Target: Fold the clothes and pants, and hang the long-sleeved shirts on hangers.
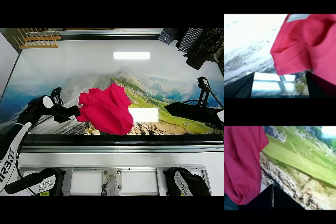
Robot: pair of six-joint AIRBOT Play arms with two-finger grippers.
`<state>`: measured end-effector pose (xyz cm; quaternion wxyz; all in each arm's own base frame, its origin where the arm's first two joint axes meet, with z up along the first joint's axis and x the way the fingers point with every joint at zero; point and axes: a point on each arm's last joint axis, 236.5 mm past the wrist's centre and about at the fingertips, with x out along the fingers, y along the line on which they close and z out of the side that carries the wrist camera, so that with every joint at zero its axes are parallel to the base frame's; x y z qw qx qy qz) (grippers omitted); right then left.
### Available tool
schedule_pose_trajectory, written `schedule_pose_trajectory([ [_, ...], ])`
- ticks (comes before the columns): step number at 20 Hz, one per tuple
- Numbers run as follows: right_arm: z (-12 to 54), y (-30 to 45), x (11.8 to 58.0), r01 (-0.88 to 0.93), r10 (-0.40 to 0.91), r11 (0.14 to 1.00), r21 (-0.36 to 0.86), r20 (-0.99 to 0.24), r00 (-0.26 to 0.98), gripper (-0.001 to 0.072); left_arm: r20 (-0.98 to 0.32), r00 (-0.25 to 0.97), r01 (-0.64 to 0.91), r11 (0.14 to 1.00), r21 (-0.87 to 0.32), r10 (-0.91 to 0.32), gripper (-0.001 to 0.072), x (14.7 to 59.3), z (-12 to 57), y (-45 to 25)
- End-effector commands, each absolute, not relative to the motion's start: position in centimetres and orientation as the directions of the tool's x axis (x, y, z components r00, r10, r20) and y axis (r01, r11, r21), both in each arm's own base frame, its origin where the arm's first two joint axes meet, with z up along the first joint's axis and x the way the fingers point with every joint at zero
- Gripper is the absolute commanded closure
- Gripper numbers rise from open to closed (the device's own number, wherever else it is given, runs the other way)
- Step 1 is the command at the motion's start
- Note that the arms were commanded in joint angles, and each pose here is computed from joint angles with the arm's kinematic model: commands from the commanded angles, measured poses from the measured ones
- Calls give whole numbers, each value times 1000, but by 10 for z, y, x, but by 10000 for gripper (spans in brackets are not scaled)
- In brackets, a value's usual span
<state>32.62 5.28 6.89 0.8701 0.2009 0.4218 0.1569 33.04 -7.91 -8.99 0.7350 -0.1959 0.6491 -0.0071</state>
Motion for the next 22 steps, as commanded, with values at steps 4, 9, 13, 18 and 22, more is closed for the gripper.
schedule_pose_trajectory([
  [4, 71, 56, 327, -104, 457, 859, 501, -660, 597, 697, -905, 126, -281, 860, -426, -407, 48, 337, -122, -106],
  [9, 42, 76, 331, -139, 480, 865, 482, -713, 511, 697, -906, 142, -248, 872, -423, -399, 700, 355, -113, -105],
  [13, 0, 105, 368, -192, 459, 888, 418, -774, 437, 690, -905, 219, -241, 878, -412, -365, 701, 359, -88, -82],
  [18, -72, 160, 411, -228, 503, 861, 454, -825, 257, 226, -901, 250, -253, 874, -414, -354, 700, 344, -82, -75],
  [22, -102, 202, 430, -251, 529, 840, 480, -827, 191, 248, -905, 230, -258, 874, -411, -358, 700, 336, -88, -77],
])
